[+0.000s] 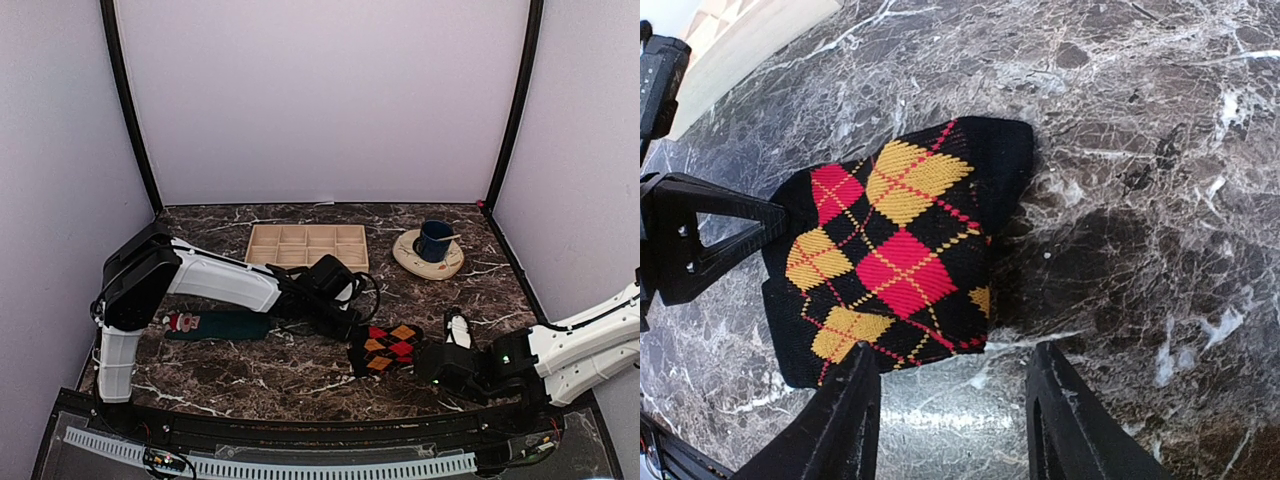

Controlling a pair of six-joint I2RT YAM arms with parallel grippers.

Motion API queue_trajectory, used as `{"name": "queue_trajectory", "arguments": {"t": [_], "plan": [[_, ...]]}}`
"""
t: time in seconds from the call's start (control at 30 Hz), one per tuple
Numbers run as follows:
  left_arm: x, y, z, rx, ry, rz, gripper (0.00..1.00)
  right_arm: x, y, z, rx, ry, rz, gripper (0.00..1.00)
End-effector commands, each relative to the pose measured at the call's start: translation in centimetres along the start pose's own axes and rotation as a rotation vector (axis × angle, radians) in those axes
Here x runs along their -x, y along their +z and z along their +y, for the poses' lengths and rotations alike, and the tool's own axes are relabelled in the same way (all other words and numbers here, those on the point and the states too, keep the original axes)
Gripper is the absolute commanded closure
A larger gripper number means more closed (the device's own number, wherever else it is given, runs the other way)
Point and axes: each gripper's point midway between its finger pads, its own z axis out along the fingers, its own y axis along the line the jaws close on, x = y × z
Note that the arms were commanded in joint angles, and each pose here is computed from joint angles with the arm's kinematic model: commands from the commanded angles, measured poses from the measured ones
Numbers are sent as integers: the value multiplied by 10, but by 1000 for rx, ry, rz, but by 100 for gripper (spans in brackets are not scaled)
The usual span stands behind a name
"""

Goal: Roll the socks
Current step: Pick up the sock from the center of the board.

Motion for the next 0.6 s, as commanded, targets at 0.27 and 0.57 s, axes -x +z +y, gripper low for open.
{"name": "queue_trajectory", "arguments": {"t": [0.27,0.57], "plan": [[9,-24,-29,-1,19,-13,100,17,5,3,46,38,-29,54],[16,-43,-36,9,4,-44,100,17,16,6,51,11,-3,53]]}}
